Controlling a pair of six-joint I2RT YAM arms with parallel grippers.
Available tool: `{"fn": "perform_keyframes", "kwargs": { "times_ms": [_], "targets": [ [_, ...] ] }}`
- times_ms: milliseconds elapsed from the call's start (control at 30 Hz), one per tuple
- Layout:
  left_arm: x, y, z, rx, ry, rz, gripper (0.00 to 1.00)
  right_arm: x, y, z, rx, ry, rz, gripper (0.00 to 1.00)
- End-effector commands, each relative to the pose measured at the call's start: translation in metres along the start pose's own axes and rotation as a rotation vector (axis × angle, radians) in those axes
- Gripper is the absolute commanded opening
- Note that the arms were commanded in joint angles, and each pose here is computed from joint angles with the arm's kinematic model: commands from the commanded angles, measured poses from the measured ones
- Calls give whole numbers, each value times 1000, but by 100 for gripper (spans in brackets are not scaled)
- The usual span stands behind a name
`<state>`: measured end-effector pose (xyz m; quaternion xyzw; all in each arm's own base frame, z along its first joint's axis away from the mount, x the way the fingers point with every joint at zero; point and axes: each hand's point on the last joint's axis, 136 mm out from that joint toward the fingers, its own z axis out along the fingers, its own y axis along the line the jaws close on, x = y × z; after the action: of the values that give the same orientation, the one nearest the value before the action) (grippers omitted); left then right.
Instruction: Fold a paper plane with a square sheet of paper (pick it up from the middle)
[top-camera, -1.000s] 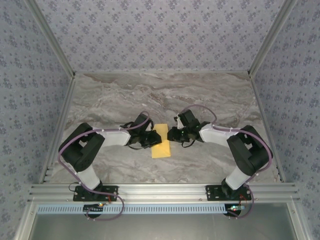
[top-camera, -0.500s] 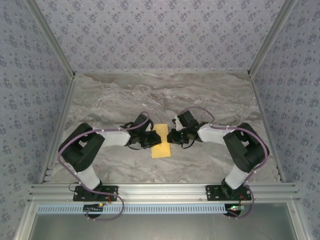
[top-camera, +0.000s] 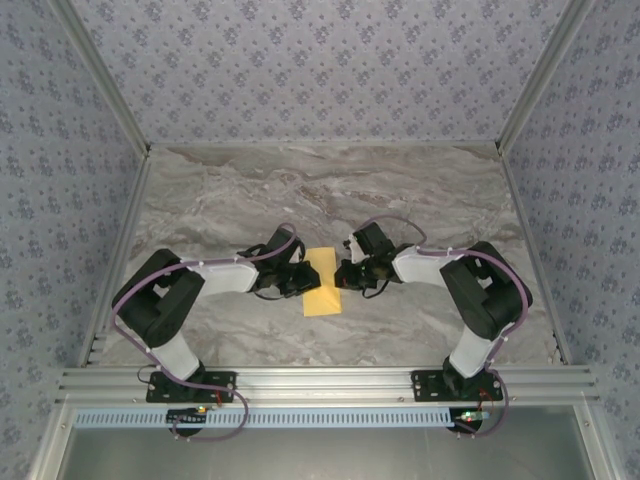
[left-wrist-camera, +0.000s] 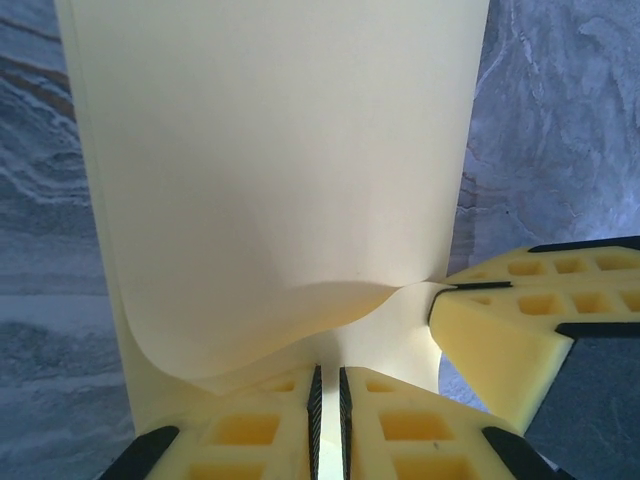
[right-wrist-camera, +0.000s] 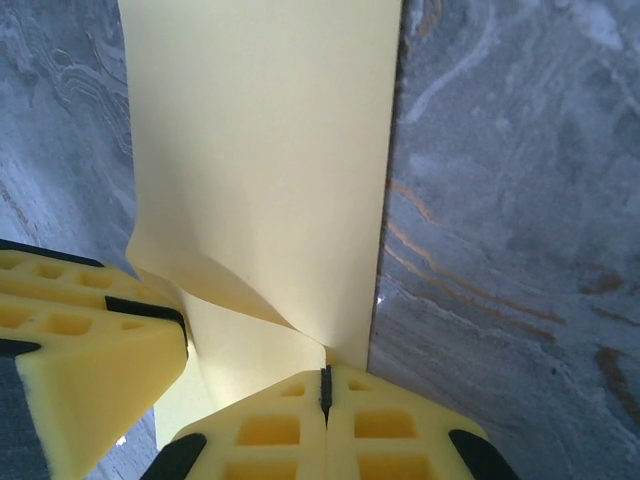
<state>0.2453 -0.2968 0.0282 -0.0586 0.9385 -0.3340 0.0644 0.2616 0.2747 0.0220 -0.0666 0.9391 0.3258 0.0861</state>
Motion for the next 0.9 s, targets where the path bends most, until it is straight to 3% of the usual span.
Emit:
{"fn": "perform_keyframes", "kwargs": {
  "times_ms": [0,133,367,867],
  "targets": [
    [1,9,-5,-40,-8,-1,17,-4,2,2,3,10,-21,4],
    [1,5,-8,-22,-6,8,17,-4,-1,3,17,15,-22,4],
    [2,-38,-20,157,2,87,18,-3,-3,2,36,13,-23,3],
    [3,-36,0,157,55,69,18,-5,0,-8,46,-6,-46,3]
  ]
}}
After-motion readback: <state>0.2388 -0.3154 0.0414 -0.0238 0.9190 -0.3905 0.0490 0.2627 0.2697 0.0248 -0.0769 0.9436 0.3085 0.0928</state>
